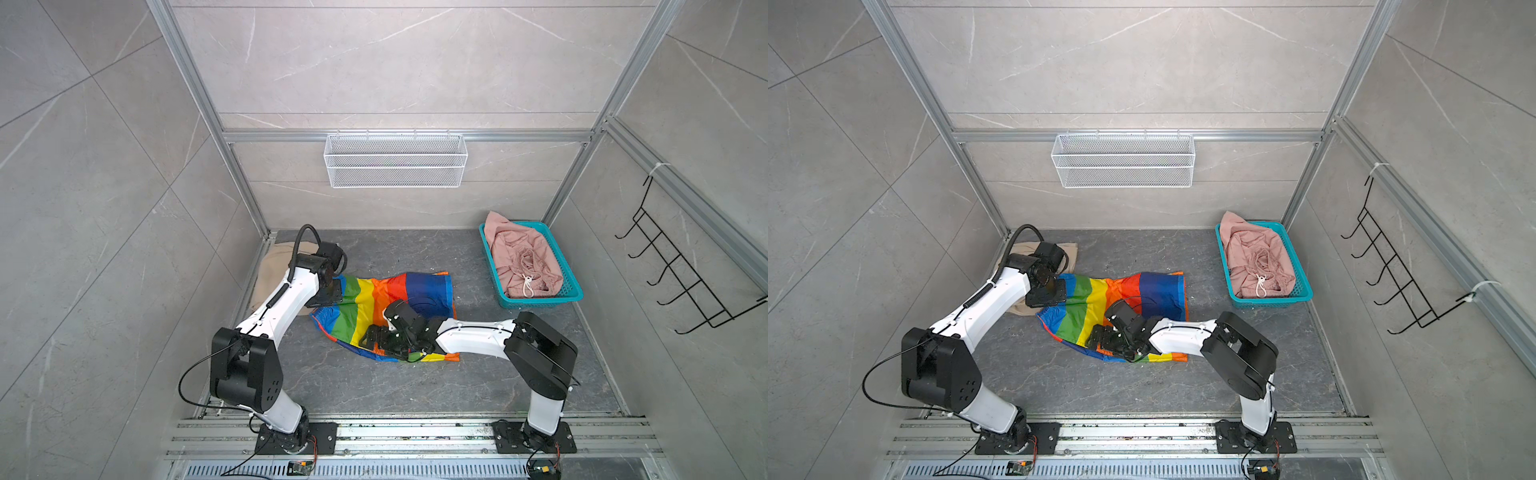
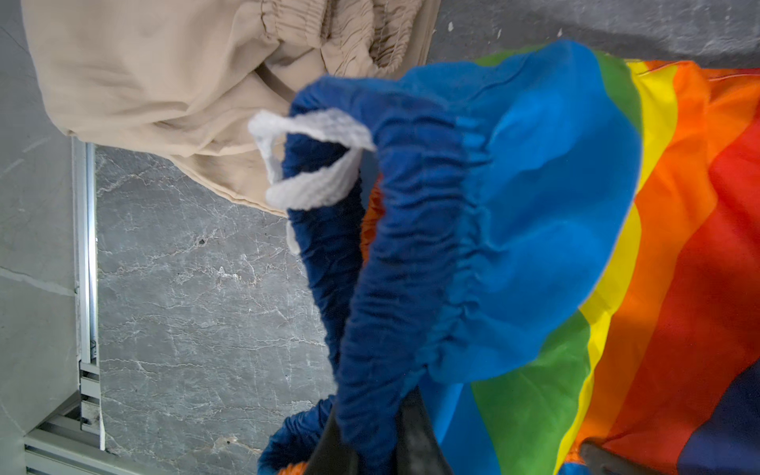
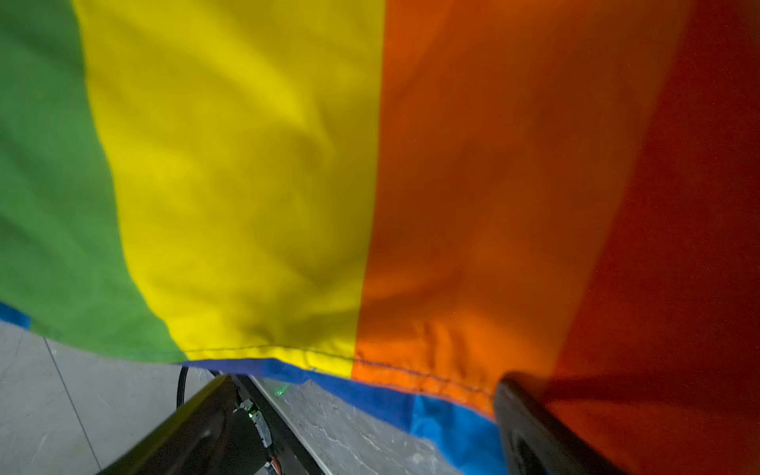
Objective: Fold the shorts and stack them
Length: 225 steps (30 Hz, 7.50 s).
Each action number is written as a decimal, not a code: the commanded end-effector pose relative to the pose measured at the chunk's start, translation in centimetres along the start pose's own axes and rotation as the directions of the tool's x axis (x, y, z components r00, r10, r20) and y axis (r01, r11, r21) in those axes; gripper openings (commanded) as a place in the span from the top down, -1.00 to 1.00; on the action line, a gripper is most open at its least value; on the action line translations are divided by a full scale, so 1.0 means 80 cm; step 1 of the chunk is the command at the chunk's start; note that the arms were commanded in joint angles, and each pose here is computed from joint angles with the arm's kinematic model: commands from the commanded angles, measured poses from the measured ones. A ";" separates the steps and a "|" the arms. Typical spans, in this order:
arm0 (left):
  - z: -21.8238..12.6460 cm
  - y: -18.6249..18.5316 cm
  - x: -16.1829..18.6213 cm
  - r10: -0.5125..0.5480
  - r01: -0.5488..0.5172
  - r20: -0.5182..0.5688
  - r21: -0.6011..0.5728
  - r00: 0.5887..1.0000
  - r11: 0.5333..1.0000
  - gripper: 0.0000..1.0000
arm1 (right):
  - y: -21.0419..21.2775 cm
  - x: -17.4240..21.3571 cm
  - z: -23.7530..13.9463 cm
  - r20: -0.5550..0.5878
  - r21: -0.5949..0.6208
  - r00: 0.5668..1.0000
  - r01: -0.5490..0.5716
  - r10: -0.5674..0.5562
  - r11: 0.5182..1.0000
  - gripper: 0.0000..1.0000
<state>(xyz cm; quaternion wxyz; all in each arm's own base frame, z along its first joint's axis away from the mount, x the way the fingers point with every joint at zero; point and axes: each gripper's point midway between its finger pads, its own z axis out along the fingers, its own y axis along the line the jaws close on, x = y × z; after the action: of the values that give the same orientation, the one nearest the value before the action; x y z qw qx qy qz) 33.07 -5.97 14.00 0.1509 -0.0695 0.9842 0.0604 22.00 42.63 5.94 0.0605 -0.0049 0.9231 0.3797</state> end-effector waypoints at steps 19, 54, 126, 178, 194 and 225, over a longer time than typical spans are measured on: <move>-0.005 0.019 -0.002 0.006 -0.005 0.007 -0.027 1.000 1.000 1.00 | -0.011 -0.052 -0.040 0.111 0.061 0.992 0.057 -0.063 0.997 -0.99; -0.061 -0.195 0.024 0.243 -0.236 -0.040 0.125 0.969 0.964 1.00 | -0.161 -0.072 -0.082 0.110 0.279 0.994 -0.026 -0.005 0.960 -0.99; -0.035 -0.212 0.043 -0.128 0.035 0.094 0.659 0.987 0.751 -0.99 | -0.158 -0.097 -0.173 0.165 0.237 0.984 0.019 -0.060 0.971 -0.99; -0.064 -0.013 -0.122 0.434 -0.355 -0.017 -0.604 0.901 0.714 1.00 | -0.137 -0.120 -0.210 0.203 0.118 0.978 0.031 -0.055 0.992 -0.99; -0.103 0.033 -0.196 0.383 -0.234 0.125 -0.610 0.915 0.758 1.00 | -0.125 -0.127 -0.188 0.190 0.082 0.979 0.053 -0.068 0.995 -0.99; -0.020 0.156 -0.223 -0.105 0.130 0.234 -0.094 0.966 0.987 1.00 | -0.112 -0.131 -0.171 0.173 0.058 0.983 0.046 -0.056 0.997 -0.99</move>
<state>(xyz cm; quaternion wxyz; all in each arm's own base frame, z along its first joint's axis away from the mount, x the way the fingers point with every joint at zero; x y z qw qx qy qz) 45.89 6.71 22.40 0.2362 -0.0985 0.9562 0.1424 30.74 25.32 9.51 0.1422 0.0084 0.9292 0.3411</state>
